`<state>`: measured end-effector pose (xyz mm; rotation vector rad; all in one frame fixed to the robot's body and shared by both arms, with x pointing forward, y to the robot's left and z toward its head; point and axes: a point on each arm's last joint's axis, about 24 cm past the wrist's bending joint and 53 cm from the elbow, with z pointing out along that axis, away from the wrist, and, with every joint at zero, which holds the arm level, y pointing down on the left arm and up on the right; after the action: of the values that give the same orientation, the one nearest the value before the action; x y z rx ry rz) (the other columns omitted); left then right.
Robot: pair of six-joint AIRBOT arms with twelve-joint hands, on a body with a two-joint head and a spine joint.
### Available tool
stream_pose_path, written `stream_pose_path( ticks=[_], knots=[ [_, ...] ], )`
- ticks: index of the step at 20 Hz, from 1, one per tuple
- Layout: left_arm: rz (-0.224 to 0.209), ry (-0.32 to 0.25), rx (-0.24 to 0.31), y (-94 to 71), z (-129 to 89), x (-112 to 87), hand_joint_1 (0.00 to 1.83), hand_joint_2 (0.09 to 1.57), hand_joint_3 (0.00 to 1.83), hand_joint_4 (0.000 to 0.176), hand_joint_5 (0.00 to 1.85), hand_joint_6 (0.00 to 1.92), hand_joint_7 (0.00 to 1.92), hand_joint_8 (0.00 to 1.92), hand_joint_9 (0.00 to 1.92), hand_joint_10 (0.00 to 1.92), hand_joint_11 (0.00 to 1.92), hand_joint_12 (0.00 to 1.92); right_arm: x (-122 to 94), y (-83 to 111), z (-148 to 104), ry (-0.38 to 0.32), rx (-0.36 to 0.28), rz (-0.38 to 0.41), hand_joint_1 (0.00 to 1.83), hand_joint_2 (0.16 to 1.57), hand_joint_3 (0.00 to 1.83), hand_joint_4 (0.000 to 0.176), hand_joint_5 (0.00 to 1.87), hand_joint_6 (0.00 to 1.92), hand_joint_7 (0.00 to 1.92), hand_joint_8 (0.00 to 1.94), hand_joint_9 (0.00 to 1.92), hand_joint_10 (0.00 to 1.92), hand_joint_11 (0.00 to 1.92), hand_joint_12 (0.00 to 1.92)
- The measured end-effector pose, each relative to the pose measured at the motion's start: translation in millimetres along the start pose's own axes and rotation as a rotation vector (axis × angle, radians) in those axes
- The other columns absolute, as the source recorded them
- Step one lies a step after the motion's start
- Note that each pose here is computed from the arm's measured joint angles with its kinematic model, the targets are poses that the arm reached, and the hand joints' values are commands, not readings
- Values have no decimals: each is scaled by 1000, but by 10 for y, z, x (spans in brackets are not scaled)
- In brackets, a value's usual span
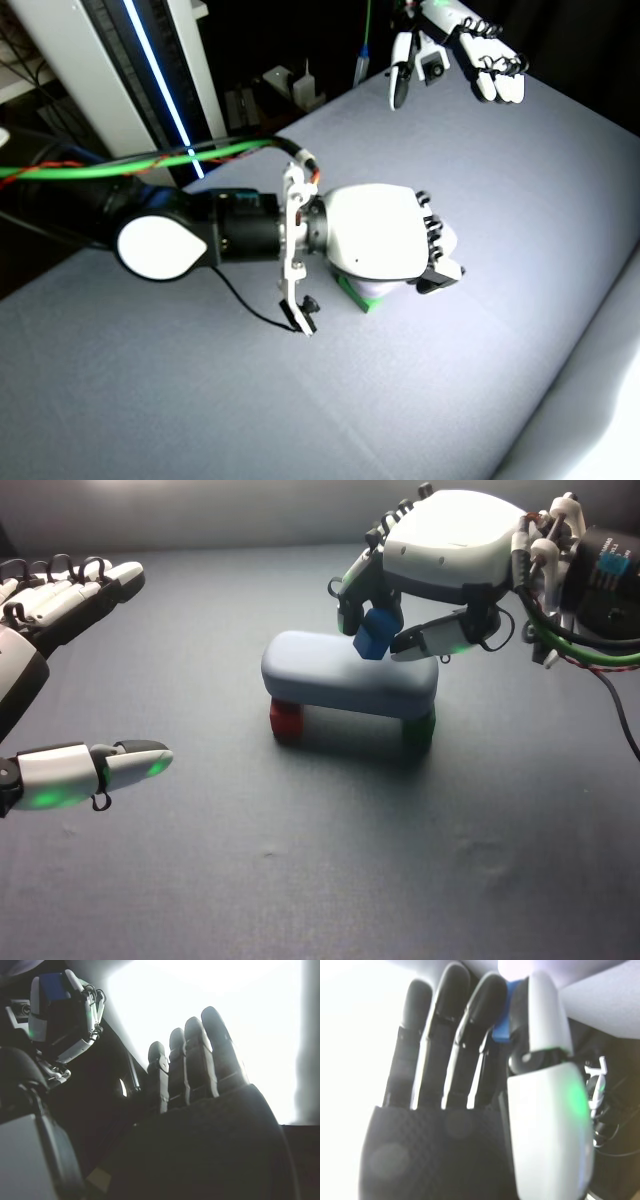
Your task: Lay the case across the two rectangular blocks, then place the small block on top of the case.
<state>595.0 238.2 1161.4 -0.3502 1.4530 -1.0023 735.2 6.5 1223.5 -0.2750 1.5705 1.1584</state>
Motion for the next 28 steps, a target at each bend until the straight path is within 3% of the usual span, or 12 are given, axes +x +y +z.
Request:
stream_pose_path(
  ticks=[3,7,10,14,17,20,22,23,24,25,26,28],
  knots=[
    [-9,6,0,1,0,35,809,889,0,59,222,0,184,0,181,0,0,568,9,-42,-3,6,14,-5,1247,1049,1,17,1060,922,1203,599,1039,783,750,1433],
    [-13,3,-1,5,0,27,804,885,0,68,224,1,182,0,181,1,0,566,14,-52,-3,8,19,-6,1243,1052,1,26,1059,910,1184,646,999,783,677,1435],
    [-14,3,-1,5,0,27,804,885,0,65,225,0,186,0,172,0,0,519,15,-55,-3,9,20,-6,1243,1060,0,5,1021,989,1199,597,1048,729,744,1398],
    [-17,2,0,2,0,25,789,887,1,70,227,1,180,1,187,4,0,575,24,-73,-3,12,28,-8,1248,1092,2,0,1028,1082,1043,730,932,625,566,1374],
    [-19,1,0,1,0,23,794,885,0,64,227,1,182,2,182,0,0,581,24,-73,-3,13,28,-13,1236,1082,0,0,994,1084,1127,667,969,664,558,1420],
    [-20,1,1,-1,0,22,803,891,2,71,223,3,183,2,188,3,0,582,46,-72,-2,20,30,-29,1213,1108,2,30,949,1086,1038,855,855,735,549,1456],
    [-20,0,1,-2,0,21,797,885,0,72,221,1,187,3,185,1,0,583,57,-66,0,23,30,-32,1194,1141,3,32,867,1162,976,992,718,719,352,1482],
    [-21,0,2,-3,0,20,792,885,0,73,220,1,182,0,184,1,0,584,60,-68,-1,24,30,-32,1098,1130,2,6,921,1075,889,670,683,715,312,1470],
    [-21,0,2,-3,0,20,788,885,0,72,220,1,179,0,180,0,0,582,60,-69,-1,24,31,-32,1073,1129,0,14,931,1058,905,499,706,762,380,1485],
    [-22,0,2,-2,0,22,787,884,0,71,222,1,180,0,179,0,0,567,60,-68,-1,24,30,-33,1074,1125,0,5,940,1043,942,395,718,768,401,1477],
    [-24,-2,3,-3,0,26,792,887,1,70,221,0,178,0,180,0,0,563,61,-68,-1,24,30,-34,1060,1129,0,29,931,1057,956,331,709,751,389,1468],
    [-28,4,1,4,0,47,781,880,0,71,230,2,184,1,188,2,0,582,63,-70,-1,25,31,-35,1059,1126,1,36,936,1050,980,264,708,689,359,1435]
  ],
)
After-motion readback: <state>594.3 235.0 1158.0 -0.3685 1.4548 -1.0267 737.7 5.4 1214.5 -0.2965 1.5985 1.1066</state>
